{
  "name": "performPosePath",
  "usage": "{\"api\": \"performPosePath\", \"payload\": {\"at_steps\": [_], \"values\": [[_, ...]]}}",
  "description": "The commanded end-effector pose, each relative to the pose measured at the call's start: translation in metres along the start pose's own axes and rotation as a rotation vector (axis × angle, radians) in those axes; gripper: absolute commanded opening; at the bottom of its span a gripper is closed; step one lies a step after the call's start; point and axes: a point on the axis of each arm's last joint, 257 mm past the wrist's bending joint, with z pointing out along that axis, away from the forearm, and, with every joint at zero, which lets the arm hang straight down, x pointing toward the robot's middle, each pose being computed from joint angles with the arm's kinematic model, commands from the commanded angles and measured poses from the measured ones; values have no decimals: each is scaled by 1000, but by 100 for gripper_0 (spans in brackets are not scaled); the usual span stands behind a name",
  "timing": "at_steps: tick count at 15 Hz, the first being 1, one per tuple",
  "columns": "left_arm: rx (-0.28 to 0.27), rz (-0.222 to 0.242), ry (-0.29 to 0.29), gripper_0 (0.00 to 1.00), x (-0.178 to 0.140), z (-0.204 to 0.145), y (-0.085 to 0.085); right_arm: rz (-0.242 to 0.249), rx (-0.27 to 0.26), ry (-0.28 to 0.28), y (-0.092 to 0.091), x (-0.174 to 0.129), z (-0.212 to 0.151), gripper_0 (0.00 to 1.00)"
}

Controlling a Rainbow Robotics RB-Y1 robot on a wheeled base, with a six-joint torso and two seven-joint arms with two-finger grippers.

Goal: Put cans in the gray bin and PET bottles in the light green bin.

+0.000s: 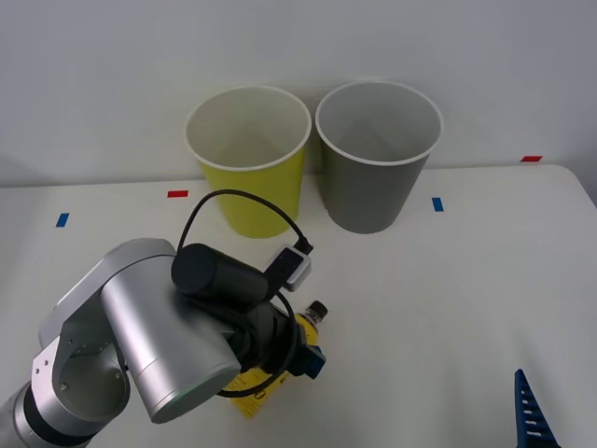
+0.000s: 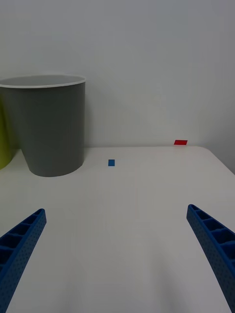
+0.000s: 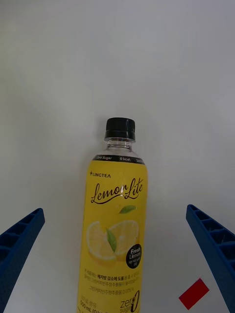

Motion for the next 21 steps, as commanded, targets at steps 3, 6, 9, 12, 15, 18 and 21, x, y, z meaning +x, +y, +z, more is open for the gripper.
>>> {"api": "performPosePath", "payload": {"at_steps": [3, 6, 9, 12, 15, 18, 21], "values": [[-8, -4, 29, 100, 6, 13, -9, 0, 0, 0, 0, 0, 0, 100], [-11, -28, 51, 100, 10, 19, -7, 0, 0, 0, 0, 0, 0, 100], [-9, -49, 55, 100, 10, 22, -9, 0, 0, 0, 0, 0, 0, 100], [-30, -77, 89, 100, 17, 32, -1, 0, 0, 0, 0, 0, 0, 100], [-64, -92, 126, 100, 23, 39, 9, 0, 0, 0, 0, 0, 0, 100], [-60, -111, 143, 100, 26, 38, 5, 0, 0, 0, 0, 0, 0, 100], [-44, -124, 147, 100, 26, 38, -1, 0, 0, 0, 0, 0, 0, 100]]}}
